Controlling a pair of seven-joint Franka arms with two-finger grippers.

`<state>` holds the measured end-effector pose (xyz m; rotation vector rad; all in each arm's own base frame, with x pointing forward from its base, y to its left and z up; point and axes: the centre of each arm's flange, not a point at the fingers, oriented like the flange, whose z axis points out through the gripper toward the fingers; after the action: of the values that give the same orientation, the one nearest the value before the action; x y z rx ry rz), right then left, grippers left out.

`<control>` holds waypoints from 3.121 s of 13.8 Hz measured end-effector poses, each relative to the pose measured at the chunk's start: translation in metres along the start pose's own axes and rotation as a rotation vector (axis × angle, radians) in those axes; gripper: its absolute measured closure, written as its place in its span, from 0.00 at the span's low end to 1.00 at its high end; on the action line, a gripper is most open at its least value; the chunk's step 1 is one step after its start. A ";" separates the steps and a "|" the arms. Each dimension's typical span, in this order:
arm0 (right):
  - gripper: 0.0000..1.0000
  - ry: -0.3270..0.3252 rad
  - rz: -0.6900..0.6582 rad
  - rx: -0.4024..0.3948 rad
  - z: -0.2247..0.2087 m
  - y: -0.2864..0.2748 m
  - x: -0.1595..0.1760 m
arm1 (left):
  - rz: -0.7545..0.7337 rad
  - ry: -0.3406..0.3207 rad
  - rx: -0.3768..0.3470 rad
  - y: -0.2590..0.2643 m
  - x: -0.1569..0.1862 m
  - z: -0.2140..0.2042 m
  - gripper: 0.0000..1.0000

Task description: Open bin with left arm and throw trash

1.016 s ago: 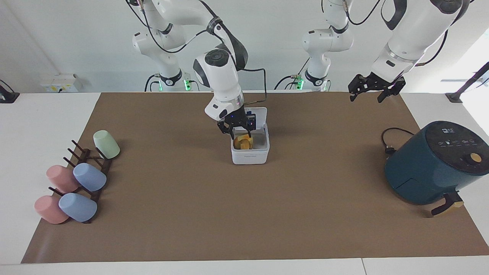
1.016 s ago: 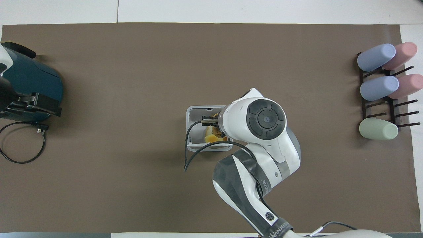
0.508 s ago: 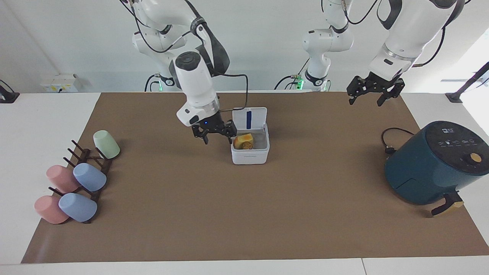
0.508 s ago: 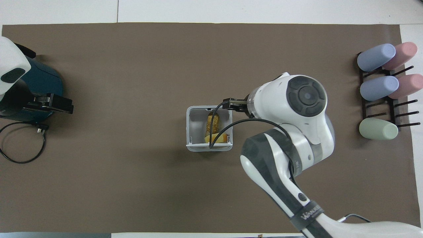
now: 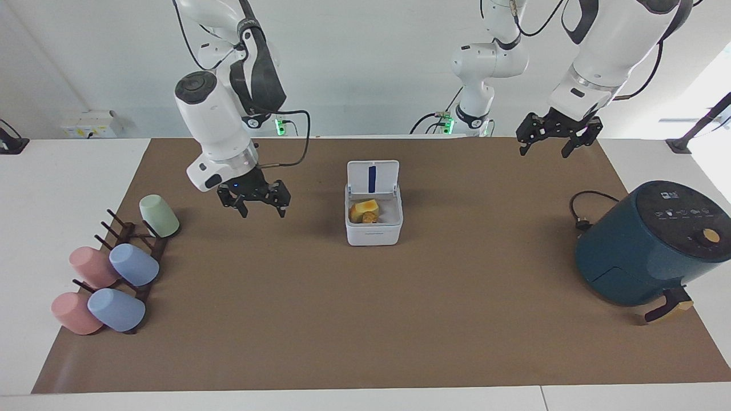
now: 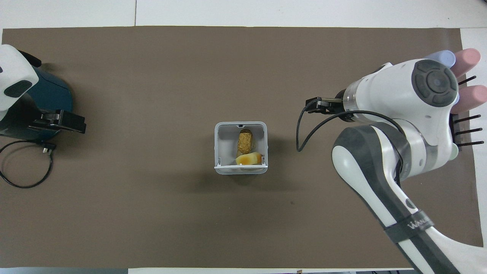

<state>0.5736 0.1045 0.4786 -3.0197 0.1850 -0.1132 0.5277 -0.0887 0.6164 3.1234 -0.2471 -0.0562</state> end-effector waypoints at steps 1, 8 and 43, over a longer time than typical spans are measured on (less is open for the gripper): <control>0.00 -0.004 0.007 -0.006 -0.009 0.012 -0.001 | 0.000 0.001 0.000 0.000 0.000 0.000 0.00; 0.00 -0.025 -0.011 -0.108 -0.053 0.033 -0.004 | 0.000 0.002 0.000 0.000 0.000 -0.001 0.00; 0.00 -0.117 -0.017 -0.128 -0.127 0.066 -0.016 | 0.003 0.002 0.001 0.002 -0.001 -0.001 0.00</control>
<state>0.5396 0.0275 0.5951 -3.1440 0.1614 0.0766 0.5268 -0.0903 0.6176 3.1236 -0.2519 -0.0526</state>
